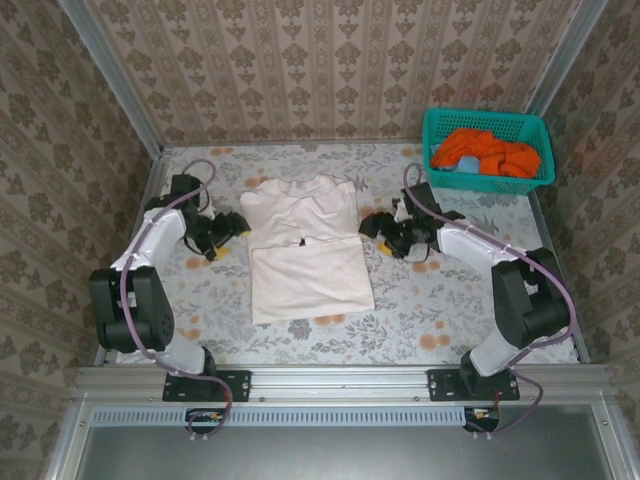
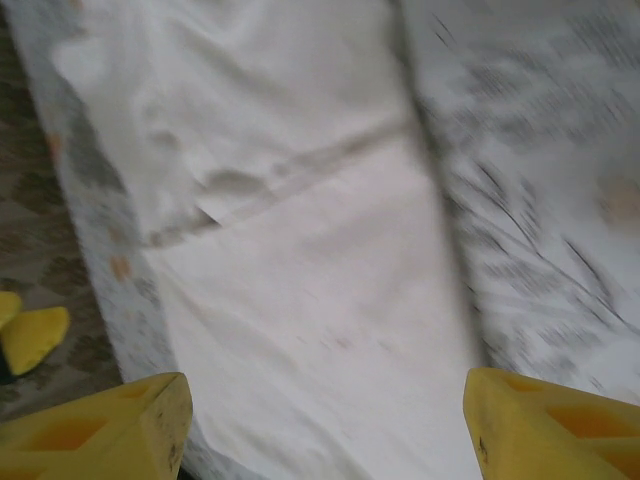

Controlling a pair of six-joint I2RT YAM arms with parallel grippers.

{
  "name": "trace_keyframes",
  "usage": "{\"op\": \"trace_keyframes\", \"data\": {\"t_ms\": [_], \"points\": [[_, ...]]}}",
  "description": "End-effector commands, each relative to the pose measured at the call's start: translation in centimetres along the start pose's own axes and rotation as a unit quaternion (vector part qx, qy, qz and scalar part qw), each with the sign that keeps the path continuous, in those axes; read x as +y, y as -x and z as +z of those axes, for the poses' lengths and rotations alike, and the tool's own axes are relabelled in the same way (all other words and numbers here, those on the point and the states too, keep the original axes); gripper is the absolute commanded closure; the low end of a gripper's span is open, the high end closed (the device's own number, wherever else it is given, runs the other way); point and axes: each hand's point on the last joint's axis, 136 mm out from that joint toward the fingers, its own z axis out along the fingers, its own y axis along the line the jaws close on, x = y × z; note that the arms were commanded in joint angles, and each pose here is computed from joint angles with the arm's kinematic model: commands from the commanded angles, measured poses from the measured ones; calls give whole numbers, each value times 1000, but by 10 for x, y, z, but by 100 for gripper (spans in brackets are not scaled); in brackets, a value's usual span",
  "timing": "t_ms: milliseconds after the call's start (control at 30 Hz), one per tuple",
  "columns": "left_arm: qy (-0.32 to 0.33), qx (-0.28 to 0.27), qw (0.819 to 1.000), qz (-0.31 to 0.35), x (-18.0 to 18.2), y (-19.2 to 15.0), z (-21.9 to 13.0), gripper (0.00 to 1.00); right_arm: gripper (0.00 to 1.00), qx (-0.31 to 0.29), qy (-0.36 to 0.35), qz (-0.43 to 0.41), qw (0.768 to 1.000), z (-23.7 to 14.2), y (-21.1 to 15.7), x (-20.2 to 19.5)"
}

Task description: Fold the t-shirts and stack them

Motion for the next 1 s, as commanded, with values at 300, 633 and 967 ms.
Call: {"op": "trace_keyframes", "data": {"t_ms": [300,633,967], "points": [[44,146,986,-70,51,-145,27,44,40,159,-109,-67,979,-8,-132,-59],[47,185,976,-105,64,-167,44,55,50,186,-123,-67,973,4,-142,-68],[66,192,972,-116,77,-168,60,62,54,189,-131,-76,970,10,-140,-68]]}}
